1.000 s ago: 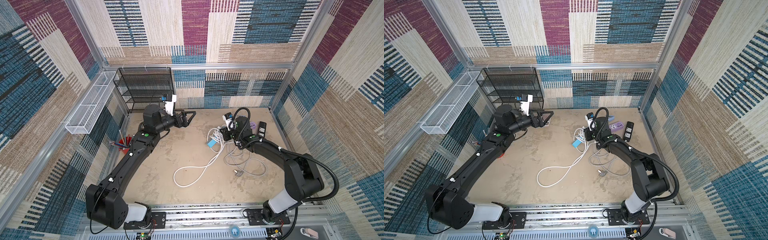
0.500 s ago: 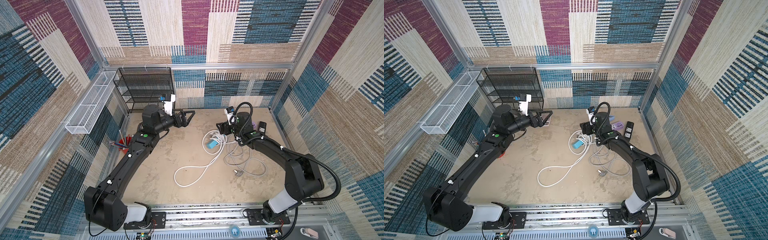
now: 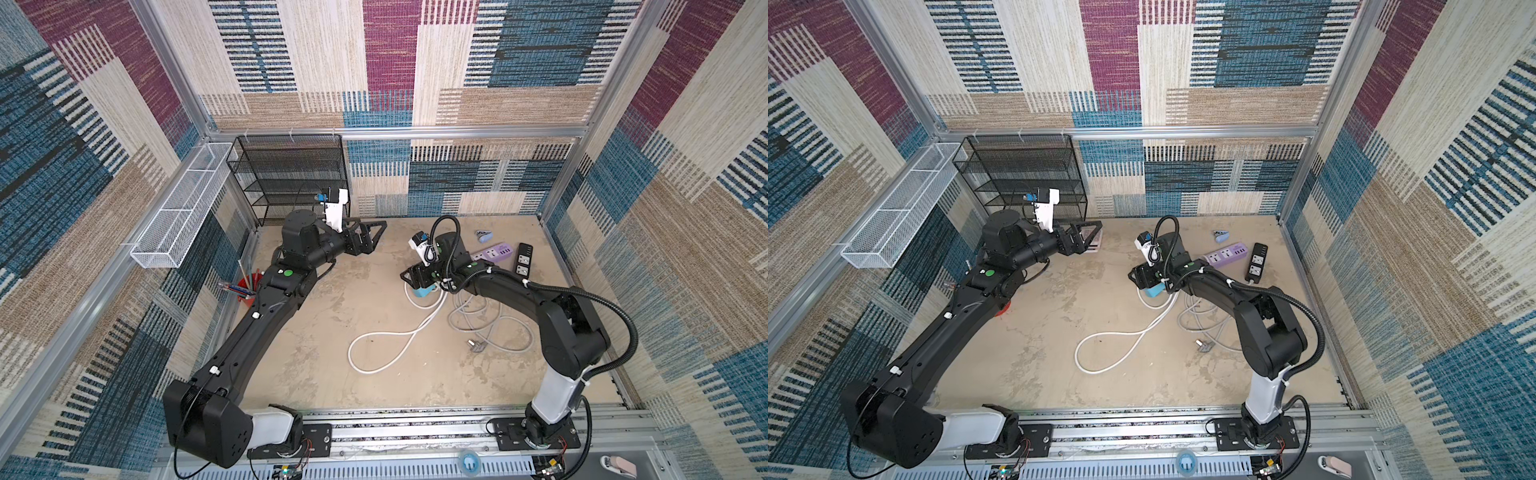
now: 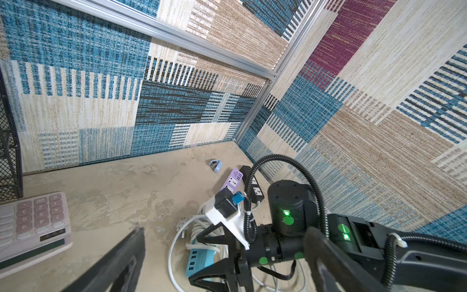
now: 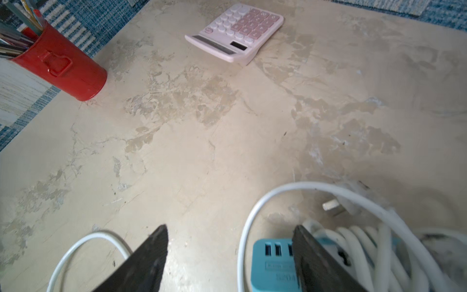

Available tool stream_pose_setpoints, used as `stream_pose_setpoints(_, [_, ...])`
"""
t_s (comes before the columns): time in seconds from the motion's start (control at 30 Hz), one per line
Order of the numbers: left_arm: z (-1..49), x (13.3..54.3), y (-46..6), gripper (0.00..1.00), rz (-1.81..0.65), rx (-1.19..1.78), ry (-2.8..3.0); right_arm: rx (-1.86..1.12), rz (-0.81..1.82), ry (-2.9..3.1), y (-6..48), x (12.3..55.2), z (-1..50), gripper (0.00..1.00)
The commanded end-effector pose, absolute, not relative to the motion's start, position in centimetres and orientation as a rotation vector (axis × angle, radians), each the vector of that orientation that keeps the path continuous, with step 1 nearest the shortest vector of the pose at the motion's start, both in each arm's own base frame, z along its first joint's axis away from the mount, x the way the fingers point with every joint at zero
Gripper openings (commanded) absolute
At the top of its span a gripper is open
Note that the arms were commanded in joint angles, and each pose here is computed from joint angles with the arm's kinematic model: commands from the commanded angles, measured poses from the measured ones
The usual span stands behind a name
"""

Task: Unwrap the cord wrapped around the power strip
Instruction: Move the power cord to the center of the board.

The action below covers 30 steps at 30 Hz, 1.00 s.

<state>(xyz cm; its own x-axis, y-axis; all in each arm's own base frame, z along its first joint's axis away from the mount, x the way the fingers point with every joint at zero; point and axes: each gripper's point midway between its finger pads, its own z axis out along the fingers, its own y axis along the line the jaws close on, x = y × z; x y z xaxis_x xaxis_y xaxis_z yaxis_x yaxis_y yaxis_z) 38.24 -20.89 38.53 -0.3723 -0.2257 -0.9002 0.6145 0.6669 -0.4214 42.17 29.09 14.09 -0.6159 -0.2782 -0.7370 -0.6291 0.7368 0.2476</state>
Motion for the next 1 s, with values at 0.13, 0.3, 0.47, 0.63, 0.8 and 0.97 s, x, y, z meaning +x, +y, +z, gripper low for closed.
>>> stream_pose_setpoints(0.13, [39.8, 37.8, -20.3, 0.99, -0.838, 0.352, 1.705, -0.68, 0.351, 2.337, 27.4, 46.6, 13.3, 0.79])
stream_pose_setpoints(0.3, [40.3, 37.5, -19.6, 0.99, -0.77, 0.366, 1.698, -0.785, 0.12, 2.404, 25.7, 48.0, 13.7, 0.81])
stream_pose_setpoints(0.47, [40.7, 37.3, -19.0, 0.99, -0.735, 0.368, 1.687, -0.889, -0.07, 2.47, 23.2, 47.1, 13.2, 0.82])
stream_pose_setpoints(0.63, [40.8, 37.3, -19.0, 0.99, -0.74, 0.367, 1.686, -0.932, -0.156, 2.466, 22.2, 47.1, 13.1, 0.82])
stream_pose_setpoints(0.8, [40.8, 37.3, -19.0, 0.99, -0.74, 0.369, 1.685, -0.978, -0.187, 2.473, 22.4, 47.7, 11.4, 0.8])
stream_pose_setpoints(0.97, [40.7, 37.4, -18.9, 0.99, -0.733, 0.367, 1.686, -1.0, -0.23, 2.462, 22.2, 48.4, 10.5, 0.73])
